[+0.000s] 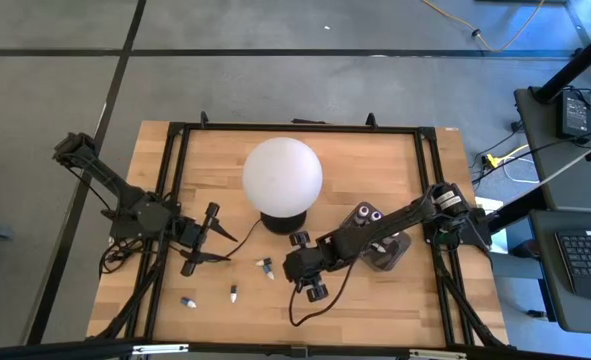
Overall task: Pick & Place food coloring
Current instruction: Put the large orange food coloring bottle into the black container
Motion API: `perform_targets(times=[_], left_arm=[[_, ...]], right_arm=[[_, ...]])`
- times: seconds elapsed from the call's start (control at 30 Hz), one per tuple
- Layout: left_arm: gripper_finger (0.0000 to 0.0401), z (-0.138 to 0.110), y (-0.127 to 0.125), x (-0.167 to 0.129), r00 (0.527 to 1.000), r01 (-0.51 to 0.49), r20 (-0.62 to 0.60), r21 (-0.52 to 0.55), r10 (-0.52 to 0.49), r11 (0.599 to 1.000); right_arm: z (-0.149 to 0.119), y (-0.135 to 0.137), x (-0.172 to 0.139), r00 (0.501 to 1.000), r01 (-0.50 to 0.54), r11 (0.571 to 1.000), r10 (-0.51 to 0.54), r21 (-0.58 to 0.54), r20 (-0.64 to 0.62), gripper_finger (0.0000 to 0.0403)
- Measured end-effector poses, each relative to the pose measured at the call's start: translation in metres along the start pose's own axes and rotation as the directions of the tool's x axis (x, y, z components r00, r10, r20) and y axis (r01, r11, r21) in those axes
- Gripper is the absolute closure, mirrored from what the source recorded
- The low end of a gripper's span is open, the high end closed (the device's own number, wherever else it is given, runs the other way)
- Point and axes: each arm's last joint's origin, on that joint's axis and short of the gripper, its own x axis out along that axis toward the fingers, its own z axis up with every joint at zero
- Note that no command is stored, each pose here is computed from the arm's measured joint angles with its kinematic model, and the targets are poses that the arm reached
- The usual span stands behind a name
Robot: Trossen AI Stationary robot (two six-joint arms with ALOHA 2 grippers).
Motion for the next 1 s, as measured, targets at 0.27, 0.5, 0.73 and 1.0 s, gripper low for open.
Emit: perform_targets(times=[0.27, 0.5, 0.73, 1.0], left_arm=[[0.0186, 0.000, 0.000, 0.000, 1.000, 0.000, -0.004, 0.001, 0.000, 1.000], [0.0182, 0.000, 0.000, 0.000, 1.000, 0.000, -0.004, 0.002, 0.000, 1.000], [0.0186, 0.000, 0.000, 0.000, 1.000, 0.000, -0.004, 0.002, 0.000, 1.000], [0.0183, 0.000, 0.000, 0.000, 1.000, 0.000, -0.004, 0.002, 0.000, 1.000]], right_arm=[[0.006, 0.004, -0.019, 1.000, -0.003, 1.000, 0.003, 0.019, -0.001, 0.0284], [-0.001, 0.020, -0.095, 0.994, 0.109, 0.981, -0.106, 0.159, -0.024, 0.0284], [-0.048, 0.039, -0.152, 0.921, 0.382, 0.823, -0.297, 0.421, -0.253, 0.0284], [-0.108, 0.068, -0.167, 0.878, 0.478, 0.617, -0.324, 0.625, -0.352, 0.0284]])
